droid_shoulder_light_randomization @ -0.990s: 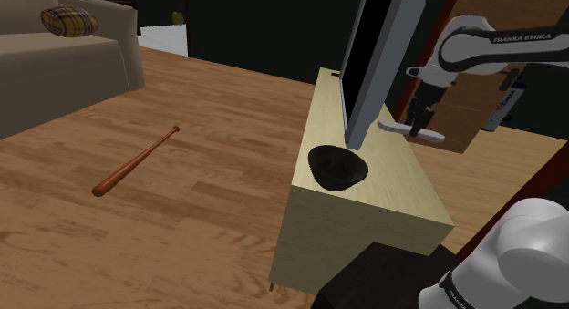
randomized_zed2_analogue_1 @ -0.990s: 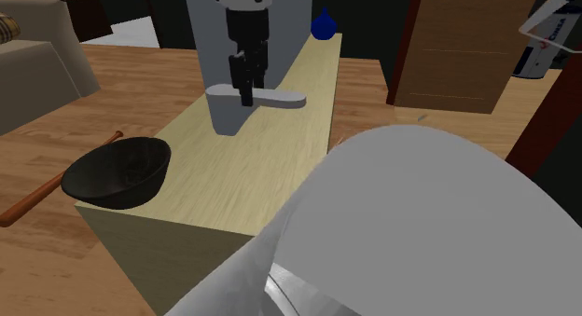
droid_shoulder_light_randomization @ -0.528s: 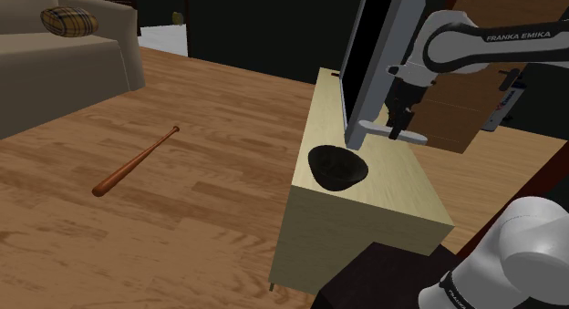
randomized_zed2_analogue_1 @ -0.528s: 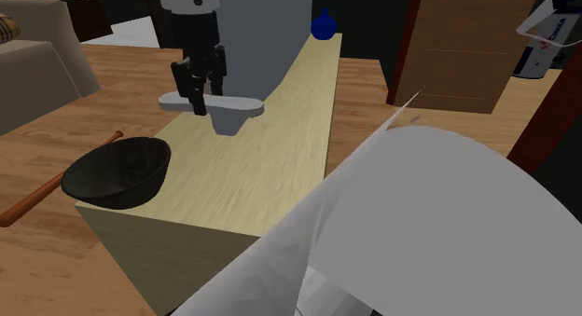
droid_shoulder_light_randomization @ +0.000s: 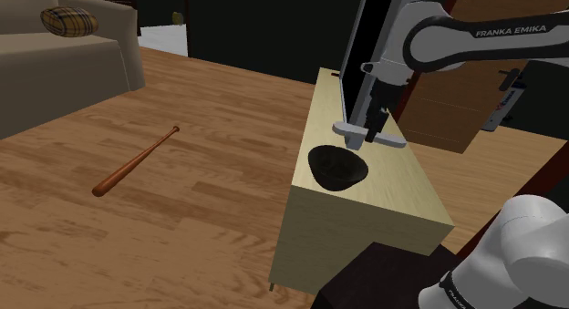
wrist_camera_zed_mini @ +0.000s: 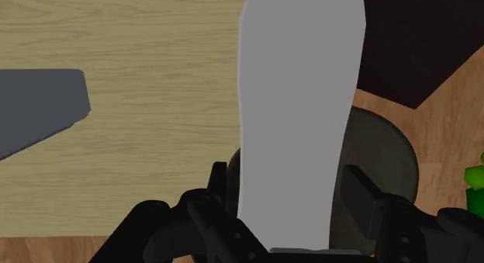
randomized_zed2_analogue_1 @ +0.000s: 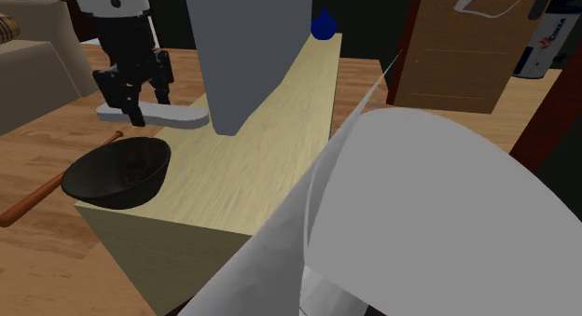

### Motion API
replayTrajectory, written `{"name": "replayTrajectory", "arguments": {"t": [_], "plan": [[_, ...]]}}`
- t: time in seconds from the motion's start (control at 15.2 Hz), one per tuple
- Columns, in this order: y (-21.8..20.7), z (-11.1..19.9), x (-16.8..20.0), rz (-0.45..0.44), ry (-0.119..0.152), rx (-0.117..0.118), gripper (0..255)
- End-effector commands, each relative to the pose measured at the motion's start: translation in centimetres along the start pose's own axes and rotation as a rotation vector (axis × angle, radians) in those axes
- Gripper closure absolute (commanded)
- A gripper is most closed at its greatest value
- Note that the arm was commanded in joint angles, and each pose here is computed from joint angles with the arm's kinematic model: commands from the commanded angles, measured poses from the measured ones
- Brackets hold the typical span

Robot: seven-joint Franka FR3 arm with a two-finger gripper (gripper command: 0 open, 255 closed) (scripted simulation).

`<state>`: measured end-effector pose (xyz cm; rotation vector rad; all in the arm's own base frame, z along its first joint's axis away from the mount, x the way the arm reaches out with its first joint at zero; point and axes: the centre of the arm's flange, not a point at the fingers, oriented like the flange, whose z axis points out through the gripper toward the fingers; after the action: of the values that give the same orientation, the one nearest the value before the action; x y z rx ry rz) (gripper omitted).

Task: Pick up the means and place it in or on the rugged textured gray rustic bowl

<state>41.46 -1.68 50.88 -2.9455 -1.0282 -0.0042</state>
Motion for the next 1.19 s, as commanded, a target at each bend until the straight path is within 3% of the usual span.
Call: {"name": "replayTrajectory", "arguments": {"t": [0.0, 0.26, 1.12], "plan": [[-1.7, -0.1, 2.2, 0.001, 0.001, 0.000, 255], [-5.3, -0.1, 6.7, 0.001, 0.001, 0.000, 255], [-5.1, 6.8, 6.6, 0.001, 0.001, 0.000, 255]]}}
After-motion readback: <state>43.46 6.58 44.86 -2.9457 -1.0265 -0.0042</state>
